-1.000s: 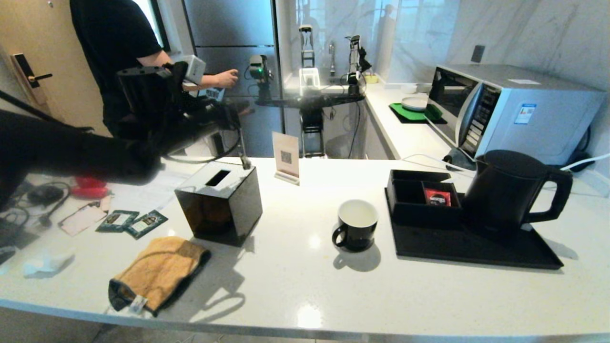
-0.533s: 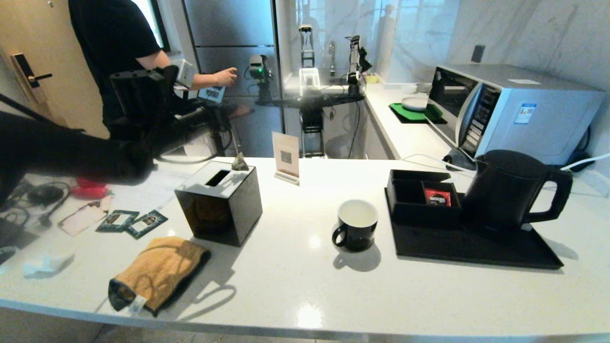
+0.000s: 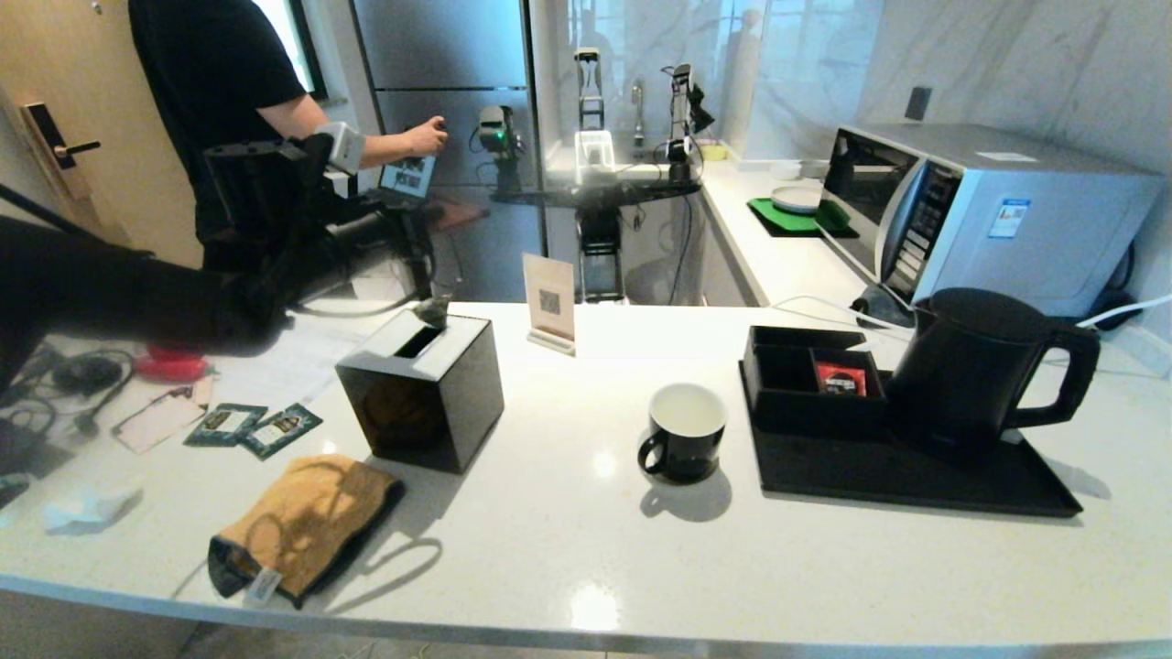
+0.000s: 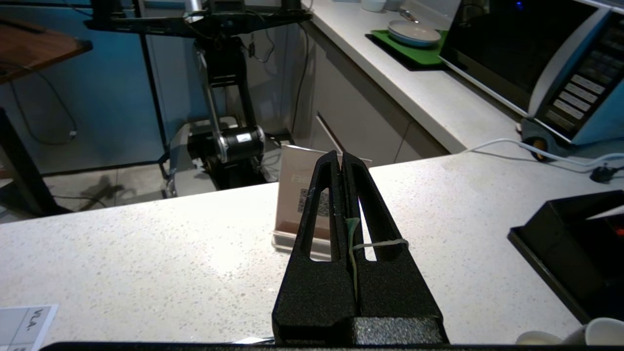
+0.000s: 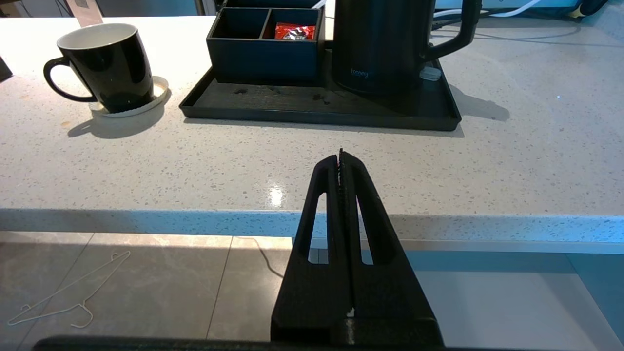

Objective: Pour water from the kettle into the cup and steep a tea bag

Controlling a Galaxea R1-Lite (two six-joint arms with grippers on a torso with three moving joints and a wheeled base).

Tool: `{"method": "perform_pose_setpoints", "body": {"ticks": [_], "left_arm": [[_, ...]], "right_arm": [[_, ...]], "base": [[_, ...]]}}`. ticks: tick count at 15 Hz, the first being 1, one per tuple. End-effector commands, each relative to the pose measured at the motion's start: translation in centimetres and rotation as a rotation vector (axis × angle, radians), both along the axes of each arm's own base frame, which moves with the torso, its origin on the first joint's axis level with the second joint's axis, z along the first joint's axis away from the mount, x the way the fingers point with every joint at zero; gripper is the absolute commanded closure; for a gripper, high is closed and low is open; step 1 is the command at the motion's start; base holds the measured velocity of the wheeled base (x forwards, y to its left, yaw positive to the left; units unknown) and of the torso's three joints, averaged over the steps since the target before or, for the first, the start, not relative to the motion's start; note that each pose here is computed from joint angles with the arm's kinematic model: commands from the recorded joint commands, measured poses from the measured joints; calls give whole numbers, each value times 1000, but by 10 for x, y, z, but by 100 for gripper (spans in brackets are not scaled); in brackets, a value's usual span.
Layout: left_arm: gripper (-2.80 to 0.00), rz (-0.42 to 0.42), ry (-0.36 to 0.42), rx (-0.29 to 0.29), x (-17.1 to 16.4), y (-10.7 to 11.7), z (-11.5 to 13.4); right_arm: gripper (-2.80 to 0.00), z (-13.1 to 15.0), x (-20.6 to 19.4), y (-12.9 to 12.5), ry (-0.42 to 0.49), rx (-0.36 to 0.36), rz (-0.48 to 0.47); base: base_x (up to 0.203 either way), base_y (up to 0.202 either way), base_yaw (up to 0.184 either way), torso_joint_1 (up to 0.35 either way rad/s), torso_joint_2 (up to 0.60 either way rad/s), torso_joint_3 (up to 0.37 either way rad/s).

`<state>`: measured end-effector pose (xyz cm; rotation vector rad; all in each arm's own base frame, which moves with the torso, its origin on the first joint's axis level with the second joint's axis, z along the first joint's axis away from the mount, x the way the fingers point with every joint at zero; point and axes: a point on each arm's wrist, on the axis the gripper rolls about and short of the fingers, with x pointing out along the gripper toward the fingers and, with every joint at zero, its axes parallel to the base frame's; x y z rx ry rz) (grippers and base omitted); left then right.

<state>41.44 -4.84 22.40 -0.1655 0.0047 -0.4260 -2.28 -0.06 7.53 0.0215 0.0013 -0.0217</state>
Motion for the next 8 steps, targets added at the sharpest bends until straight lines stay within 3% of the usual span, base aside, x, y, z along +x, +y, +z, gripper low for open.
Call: {"method": "perform_pose_setpoints", "body": {"ticks": [1, 4, 8], "left_arm": [[0, 2, 16, 0, -2, 1, -5], [0, 10, 60, 6, -9, 2, -18], [0, 26, 53, 5, -10, 2, -22]], "right_arm": [[0, 0, 0, 0, 2, 0, 0], [0, 0, 0, 0, 2, 0, 0], [0, 0, 0, 0, 2, 0, 0]], "base": [[0, 0, 0, 0, 0, 0], [0, 0, 0, 0, 0, 0], [0, 0, 0, 0, 0, 0]]}}
